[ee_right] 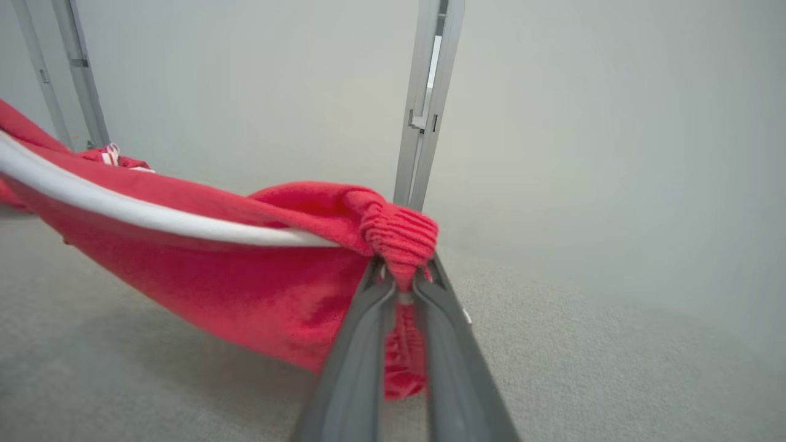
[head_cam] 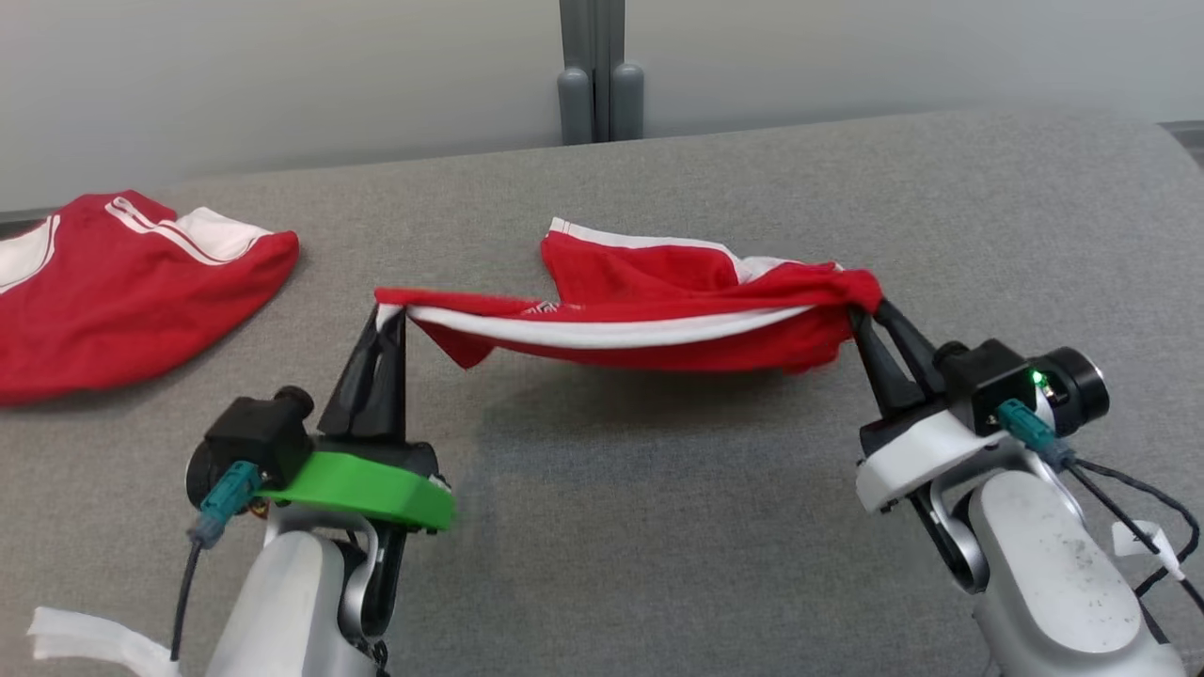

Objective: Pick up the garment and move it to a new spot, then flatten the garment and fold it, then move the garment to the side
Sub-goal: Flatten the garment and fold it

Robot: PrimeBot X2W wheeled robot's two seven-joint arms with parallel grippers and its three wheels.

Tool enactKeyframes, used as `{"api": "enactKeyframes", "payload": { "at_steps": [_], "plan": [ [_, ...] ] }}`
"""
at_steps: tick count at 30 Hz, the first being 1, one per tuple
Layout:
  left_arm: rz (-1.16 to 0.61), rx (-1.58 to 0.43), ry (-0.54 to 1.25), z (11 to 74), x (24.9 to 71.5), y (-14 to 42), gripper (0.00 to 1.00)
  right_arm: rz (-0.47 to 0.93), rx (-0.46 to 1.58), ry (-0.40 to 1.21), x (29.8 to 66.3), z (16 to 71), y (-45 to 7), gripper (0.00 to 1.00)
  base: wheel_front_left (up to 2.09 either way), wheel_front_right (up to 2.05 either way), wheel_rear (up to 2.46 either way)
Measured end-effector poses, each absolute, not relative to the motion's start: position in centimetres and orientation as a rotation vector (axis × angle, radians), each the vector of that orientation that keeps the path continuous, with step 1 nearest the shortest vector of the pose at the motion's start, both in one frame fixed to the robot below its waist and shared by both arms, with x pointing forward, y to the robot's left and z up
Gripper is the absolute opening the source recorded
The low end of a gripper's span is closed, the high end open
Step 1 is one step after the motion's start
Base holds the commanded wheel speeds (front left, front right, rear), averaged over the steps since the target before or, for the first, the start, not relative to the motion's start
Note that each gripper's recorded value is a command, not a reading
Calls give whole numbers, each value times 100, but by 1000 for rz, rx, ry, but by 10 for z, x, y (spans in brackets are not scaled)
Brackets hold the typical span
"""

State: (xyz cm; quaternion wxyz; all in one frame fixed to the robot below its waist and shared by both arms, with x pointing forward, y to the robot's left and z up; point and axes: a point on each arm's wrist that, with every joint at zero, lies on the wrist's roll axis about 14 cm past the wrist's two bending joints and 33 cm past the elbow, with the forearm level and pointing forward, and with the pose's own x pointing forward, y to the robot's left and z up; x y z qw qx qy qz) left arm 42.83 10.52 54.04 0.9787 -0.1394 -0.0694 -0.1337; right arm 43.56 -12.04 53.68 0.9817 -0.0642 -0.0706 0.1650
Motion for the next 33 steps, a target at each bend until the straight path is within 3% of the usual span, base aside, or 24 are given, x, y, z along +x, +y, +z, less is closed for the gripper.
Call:
{"api": "enactKeyframes", "payload": {
  "at_steps": [11,17,20,26,33],
  "plan": [
    [-400,-206,-658,732,375,101,0,351,-208,-618,385,697,-115,0,0,0,0],
    [-448,-166,-662,766,375,97,0,349,-261,-642,375,720,-114,0,0,0,0],
    [-449,-176,-574,753,400,97,0,365,-265,-589,392,710,-109,0,0,0,0],
    [-420,-194,-414,727,470,102,0,379,-257,-504,458,694,-100,0,0,0,0],
    [-350,-161,-480,753,541,115,0,383,-283,-509,538,702,-82,0,0,0,0]
  ]
}}
